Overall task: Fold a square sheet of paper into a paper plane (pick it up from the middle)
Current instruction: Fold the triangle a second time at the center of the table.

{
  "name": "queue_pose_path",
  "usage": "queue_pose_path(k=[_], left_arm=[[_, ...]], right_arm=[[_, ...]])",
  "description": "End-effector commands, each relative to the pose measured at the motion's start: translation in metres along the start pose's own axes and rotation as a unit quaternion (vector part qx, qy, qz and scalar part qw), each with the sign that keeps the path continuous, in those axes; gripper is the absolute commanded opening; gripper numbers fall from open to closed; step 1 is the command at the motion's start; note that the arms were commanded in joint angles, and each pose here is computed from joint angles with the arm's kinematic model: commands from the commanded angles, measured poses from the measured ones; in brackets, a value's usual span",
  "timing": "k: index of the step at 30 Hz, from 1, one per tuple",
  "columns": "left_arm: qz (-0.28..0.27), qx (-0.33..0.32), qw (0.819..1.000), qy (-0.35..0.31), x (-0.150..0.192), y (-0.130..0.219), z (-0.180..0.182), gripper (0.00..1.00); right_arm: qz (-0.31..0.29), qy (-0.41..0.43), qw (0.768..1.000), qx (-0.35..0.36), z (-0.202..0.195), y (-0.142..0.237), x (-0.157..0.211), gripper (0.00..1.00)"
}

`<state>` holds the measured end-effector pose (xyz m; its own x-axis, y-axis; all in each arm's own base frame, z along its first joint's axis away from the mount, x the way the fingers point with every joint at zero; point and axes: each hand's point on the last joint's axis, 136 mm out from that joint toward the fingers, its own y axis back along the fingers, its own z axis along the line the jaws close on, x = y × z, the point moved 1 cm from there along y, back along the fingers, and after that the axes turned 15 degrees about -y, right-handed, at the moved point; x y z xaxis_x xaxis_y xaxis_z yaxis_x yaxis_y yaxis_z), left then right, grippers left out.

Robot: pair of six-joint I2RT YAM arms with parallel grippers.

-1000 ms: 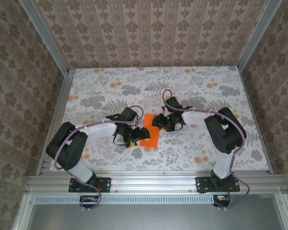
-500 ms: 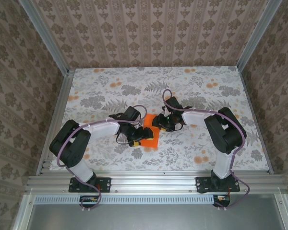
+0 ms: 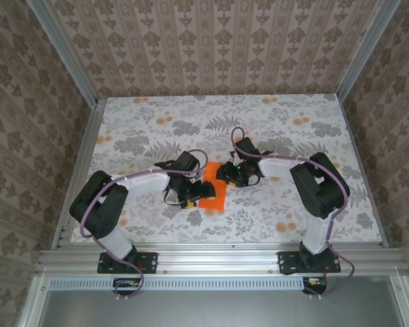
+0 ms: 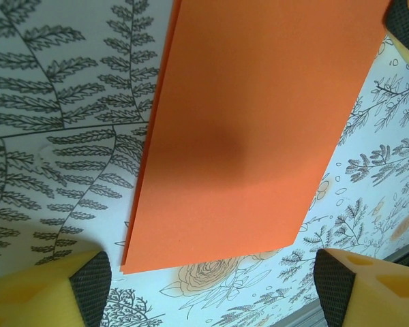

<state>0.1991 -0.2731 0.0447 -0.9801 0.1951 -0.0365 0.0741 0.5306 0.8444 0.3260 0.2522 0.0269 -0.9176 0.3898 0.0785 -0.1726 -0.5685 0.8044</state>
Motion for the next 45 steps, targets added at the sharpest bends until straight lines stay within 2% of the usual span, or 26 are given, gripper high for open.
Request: queue_pose_path(k=[1, 8, 20, 34, 45], left_arm=[[0.005, 0.001, 1.0, -0.016, -0.002, 0.001, -0.007, 0.81], [0.02, 0.006, 0.999, -0.027, -0.001, -0.005, -0.013, 0.81], [0.014, -0.045, 0.998, -0.032, 0.001, 0.003, 0.0, 0.83], [0.042, -0.018, 0.998, -0.049, 0.008, -0.008, -0.011, 0.82], [-0.009, 0.069, 0.997, -0.04, -0.01, -0.008, -0.034, 0.8]], right_arm=[[0.019, -0.049, 0.991, 0.122, -0.078, -0.028, 0.016, 0.51], [0.019, -0.049, 0.991, 0.122, -0.078, -0.029, 0.015, 0.51], [0.018, -0.049, 0.991, 0.122, -0.079, -0.03, 0.015, 0.51], [0.02, -0.051, 0.991, 0.124, -0.081, -0.031, 0.015, 0.51], [0.02, -0.051, 0.991, 0.123, -0.081, -0.032, 0.016, 0.51]])
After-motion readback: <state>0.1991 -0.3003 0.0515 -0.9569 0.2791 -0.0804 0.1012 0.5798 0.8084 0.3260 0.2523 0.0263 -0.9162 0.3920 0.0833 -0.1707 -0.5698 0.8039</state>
